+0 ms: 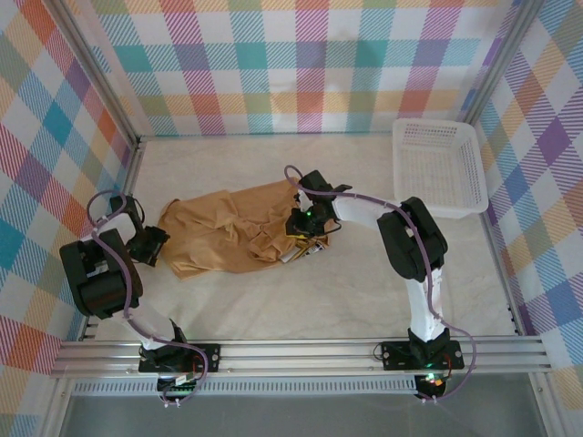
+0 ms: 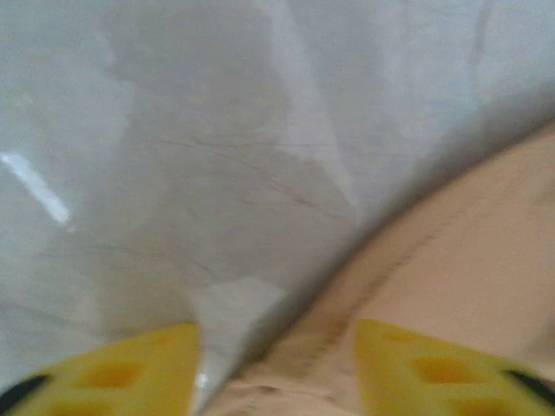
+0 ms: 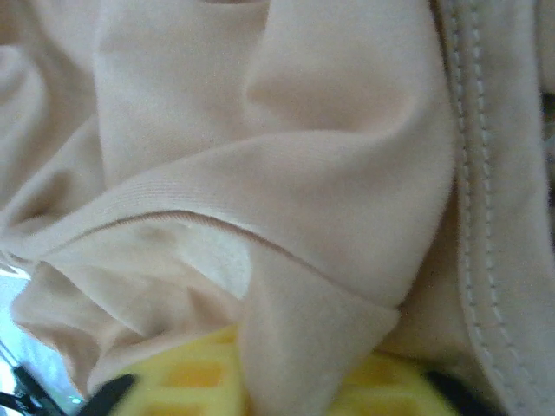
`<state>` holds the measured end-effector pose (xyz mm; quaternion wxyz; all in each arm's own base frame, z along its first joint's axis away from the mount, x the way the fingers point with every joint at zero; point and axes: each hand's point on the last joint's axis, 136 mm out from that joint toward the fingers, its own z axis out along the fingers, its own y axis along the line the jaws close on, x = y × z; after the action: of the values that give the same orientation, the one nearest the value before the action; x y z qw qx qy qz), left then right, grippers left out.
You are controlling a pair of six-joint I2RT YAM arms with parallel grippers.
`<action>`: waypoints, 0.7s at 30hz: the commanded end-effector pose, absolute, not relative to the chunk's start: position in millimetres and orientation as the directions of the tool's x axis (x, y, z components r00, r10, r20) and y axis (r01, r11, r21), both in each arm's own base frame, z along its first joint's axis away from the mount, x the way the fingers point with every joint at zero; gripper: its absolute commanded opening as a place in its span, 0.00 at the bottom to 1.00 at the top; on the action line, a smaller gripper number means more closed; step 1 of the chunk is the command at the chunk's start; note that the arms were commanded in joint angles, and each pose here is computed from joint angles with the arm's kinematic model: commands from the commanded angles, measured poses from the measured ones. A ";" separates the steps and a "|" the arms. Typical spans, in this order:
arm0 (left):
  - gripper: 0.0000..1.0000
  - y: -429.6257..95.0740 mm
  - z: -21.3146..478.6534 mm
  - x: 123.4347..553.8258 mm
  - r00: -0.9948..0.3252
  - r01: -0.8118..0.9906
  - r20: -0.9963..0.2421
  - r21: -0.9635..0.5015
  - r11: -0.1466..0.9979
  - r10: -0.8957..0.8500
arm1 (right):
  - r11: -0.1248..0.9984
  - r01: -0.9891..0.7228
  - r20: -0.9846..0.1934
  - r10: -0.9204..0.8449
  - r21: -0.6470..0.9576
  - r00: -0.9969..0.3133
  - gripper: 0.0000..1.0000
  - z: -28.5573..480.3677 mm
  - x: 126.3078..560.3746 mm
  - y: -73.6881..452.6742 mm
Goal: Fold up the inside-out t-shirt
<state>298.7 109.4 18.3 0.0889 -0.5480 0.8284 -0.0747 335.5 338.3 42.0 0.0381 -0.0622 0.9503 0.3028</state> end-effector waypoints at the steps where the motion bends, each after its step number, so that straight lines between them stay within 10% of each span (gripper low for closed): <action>1: 0.30 106.4 2.7 313.0 -0.379 -0.886 -0.042 -0.273 0.375 -0.925 | 0.785 -0.162 -0.132 -0.103 0.598 -0.986 0.06 56.6 340.5 344.4; 9: 0.00 109.8 29.0 328.7 -0.360 -0.867 -0.082 -0.338 0.366 -0.929 | 0.775 -0.203 -0.193 -0.107 0.599 -0.975 0.01 88.5 343.1 342.3; 17: 0.00 102.0 43.4 334.3 -0.387 -0.841 -0.107 -0.367 0.398 -0.916 | 0.804 -0.222 -0.297 -0.060 0.552 -0.953 0.00 135.3 354.4 317.6; 21: 0.21 93.1 51.8 339.8 -0.446 -0.818 -0.124 -0.344 0.460 -0.886 | 0.823 -0.121 -0.321 0.078 0.555 -0.944 0.00 154.1 369.0 268.1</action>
<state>325.5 100.2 30.6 0.1225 -0.5325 0.8301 -0.1110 355.3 310.4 130.2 0.1286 -0.0557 0.9398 0.3118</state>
